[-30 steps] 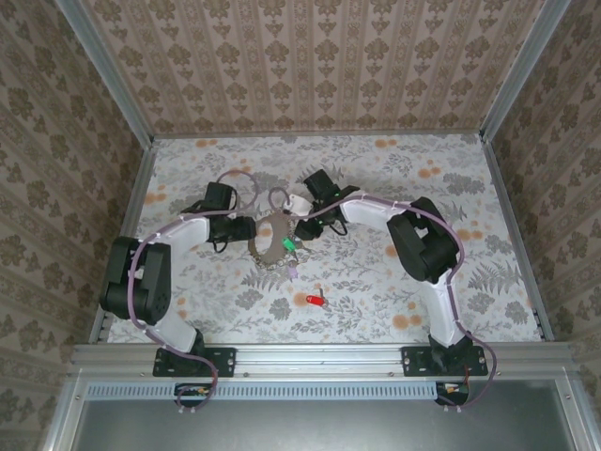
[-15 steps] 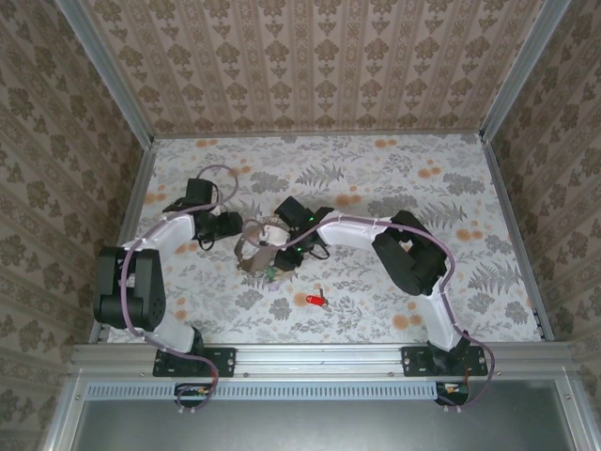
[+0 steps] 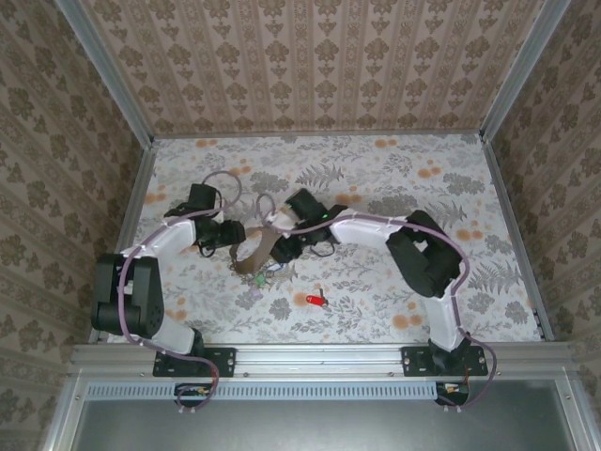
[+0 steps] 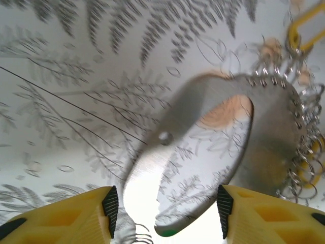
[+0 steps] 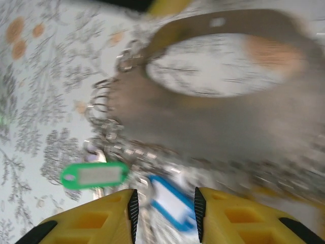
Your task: Put the keys on the keyring
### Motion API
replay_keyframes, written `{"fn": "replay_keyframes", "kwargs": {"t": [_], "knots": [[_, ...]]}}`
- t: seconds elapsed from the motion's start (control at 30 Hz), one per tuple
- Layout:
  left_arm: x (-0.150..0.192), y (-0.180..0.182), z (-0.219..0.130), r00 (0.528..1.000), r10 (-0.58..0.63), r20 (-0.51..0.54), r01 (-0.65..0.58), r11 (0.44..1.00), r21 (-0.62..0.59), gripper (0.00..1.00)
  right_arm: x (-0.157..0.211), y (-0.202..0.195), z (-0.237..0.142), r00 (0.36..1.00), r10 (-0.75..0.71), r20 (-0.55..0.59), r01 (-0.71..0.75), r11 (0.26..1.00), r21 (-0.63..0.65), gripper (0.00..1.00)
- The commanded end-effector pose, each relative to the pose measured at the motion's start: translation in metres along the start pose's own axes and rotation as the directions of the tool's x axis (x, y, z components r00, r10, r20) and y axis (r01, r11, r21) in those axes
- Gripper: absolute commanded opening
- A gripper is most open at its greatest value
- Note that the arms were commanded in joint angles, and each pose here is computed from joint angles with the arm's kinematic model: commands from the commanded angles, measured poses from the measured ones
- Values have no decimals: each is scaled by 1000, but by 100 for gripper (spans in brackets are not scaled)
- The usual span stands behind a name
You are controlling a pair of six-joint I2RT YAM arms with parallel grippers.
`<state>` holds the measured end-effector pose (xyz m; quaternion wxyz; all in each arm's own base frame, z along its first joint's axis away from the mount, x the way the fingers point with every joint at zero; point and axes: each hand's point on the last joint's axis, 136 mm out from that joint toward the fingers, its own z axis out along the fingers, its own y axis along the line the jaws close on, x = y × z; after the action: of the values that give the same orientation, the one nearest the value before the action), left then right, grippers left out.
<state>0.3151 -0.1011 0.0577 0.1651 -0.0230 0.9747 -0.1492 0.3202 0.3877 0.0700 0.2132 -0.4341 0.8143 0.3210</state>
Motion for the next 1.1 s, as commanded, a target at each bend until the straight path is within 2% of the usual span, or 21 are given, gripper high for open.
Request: {"fn": "replay_keyframes", "kwargs": {"t": [0.0, 0.1, 0.2, 0.37, 0.57, 0.87, 1.07], "knots": [[14, -18, -5, 999, 46, -22, -44, 996, 79, 52, 4, -10, -15, 999, 45, -4, -45, 999, -1, 37], [22, -28, -9, 999, 28, -40, -22, 990, 141, 43, 14, 0, -3, 997, 75, -31, -77, 996, -50, 33], [33, -35, -9, 997, 10, -71, 4, 981, 193, 32, 21, -3, 6, 993, 116, -32, -117, 992, -40, 27], [44, -35, -3, 997, -19, -79, 36, 975, 219, 32, 30, -7, 20, 991, 120, -61, -121, 993, -5, 26], [38, -30, 9, 998, -28, -62, 40, 979, 202, 33, 46, 0, 39, 987, 109, -121, -110, 994, -3, 22], [36, -18, 31, 993, -60, -105, 79, 981, 180, 33, 70, 27, 41, 976, 27, -216, -51, 993, -107, 21], [30, -10, 39, 990, -74, -121, 92, 985, 146, 33, 71, 63, 40, 975, -80, -208, 29, 972, -235, 21]]}}
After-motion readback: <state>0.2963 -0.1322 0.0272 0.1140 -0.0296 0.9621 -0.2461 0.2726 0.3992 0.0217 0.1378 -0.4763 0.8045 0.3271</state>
